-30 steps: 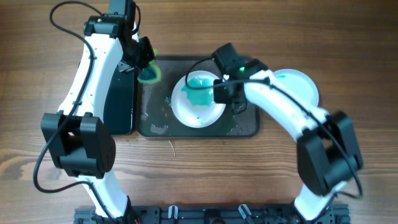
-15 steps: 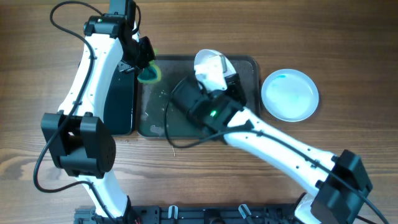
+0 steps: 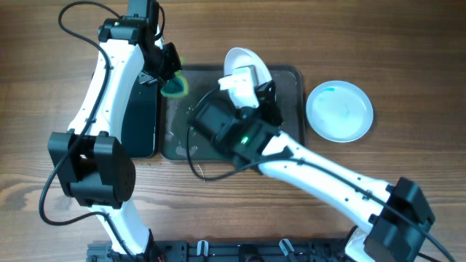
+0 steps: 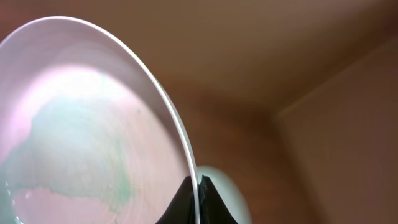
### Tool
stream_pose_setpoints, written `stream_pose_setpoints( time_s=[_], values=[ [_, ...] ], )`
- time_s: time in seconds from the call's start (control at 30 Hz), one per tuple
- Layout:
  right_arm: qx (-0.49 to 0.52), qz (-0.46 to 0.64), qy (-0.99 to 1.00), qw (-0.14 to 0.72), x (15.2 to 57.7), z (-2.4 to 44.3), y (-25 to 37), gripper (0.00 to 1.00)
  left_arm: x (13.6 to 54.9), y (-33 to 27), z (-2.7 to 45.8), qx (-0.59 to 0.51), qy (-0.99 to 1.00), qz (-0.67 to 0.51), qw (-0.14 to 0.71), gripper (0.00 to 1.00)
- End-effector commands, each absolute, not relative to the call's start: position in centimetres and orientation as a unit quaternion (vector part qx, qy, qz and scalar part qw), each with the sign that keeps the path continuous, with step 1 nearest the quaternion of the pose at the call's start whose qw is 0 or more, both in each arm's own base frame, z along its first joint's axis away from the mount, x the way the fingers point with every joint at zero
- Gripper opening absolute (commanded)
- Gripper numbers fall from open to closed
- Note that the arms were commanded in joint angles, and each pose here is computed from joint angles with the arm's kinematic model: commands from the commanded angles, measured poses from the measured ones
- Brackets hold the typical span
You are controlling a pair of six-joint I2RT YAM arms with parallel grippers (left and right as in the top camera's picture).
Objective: Clean dirty plates on tray and stack at the side
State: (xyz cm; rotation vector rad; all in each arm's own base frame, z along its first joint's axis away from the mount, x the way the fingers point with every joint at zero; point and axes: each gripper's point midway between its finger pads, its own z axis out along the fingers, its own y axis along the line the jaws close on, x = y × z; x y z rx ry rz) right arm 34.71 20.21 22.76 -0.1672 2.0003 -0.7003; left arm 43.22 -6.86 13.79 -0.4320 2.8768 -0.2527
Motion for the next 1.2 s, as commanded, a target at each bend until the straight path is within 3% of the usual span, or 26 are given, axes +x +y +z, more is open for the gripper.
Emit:
stream_pose_setpoints(
  time_s=[0.0,0.2,0.43,0.5,0.57,0.73,0.87,1.0,1.1,1.17],
  values=[
    [0.002,-0.069,0.937,0.344,35.3,16.0,21.5,0.04,43.3,-7.3,14.1,-0.136,0.979,-0.097,0.114,0.04],
    [0.056,0.068,0.982,0.168,36.2,8.0,22.1,0.04,43.4,-7.1,14.1,-0.136,0.980,-0.092,0.115,0.04],
    [0.031,0.112,0.988,0.099,35.6,3.5,24.3,0.04,43.4,-7.1,14.1,-0.136,0.980,-0.092,0.115,0.04],
    [-0.009,0.137,0.986,0.097,35.9,3.8,24.7,0.14,43.4,-7.1,14.1,-0.136,0.980,-0.092,0.115,0.04],
    [-0.068,0.178,0.978,0.090,36.1,4.2,25.0,0.36,43.4,-7.1,14.1,-0.136,0.980,-0.092,0.115,0.04],
    [-0.169,0.208,0.954,0.131,39.3,5.6,24.4,0.43,43.4,-7.1,14.1,-0.136,0.980,-0.092,0.115,0.04],
    [-0.239,0.218,0.936,0.141,41.5,4.7,26.1,0.43,43.4,-7.1,14.1,-0.136,0.980,-0.092,0.116,0.04],
    [-0.239,0.227,0.936,0.124,42.3,2.5,26.9,0.41,43.4,-7.1,14.1,-0.136,0.980,-0.092,0.116,0.04],
    [-0.231,0.226,0.939,0.118,42.3,1.5,26.9,0.37,43.4,-7.1,14.1,-0.136,0.980,-0.092,0.116,0.04],
    [-0.217,0.226,0.942,0.116,42.4,1.5,26.8,0.26,43.4,-7.1,14.1,-0.136,0.980,-0.092,0.116,0.04]
  ],
)
